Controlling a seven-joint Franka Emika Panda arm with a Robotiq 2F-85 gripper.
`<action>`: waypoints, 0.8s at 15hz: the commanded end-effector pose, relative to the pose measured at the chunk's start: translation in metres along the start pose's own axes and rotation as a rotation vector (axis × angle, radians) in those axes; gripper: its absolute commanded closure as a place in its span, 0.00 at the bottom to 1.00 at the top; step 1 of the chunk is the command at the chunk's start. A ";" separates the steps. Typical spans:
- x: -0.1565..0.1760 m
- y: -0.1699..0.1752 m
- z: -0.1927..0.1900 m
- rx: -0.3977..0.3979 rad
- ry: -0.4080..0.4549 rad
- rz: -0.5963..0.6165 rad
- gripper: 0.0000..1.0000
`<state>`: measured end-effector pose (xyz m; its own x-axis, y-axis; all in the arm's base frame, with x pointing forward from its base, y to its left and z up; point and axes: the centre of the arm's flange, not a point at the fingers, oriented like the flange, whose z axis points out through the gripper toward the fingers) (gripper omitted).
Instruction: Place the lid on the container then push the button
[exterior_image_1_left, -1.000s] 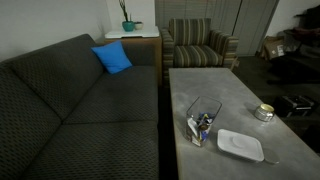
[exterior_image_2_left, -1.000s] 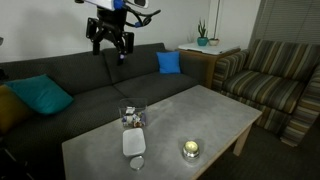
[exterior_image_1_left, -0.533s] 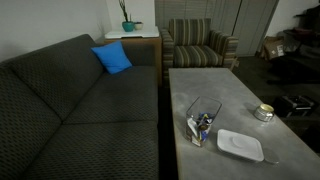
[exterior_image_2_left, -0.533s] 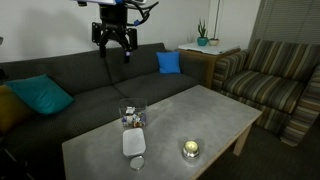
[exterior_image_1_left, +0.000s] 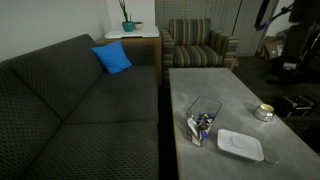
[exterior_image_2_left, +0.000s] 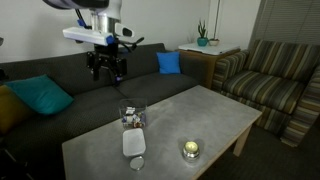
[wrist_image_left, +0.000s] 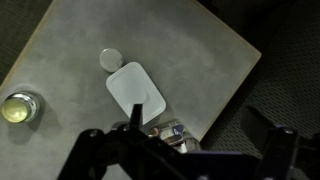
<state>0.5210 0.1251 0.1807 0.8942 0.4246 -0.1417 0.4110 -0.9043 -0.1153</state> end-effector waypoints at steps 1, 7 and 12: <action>0.007 0.017 0.076 0.161 0.008 -0.103 0.00; 0.003 0.012 0.077 0.144 0.004 -0.085 0.00; 0.014 0.007 0.099 0.026 -0.022 -0.107 0.00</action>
<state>0.5162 0.1255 0.1042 0.8426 0.5233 -0.1269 0.4872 -0.8413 -0.2344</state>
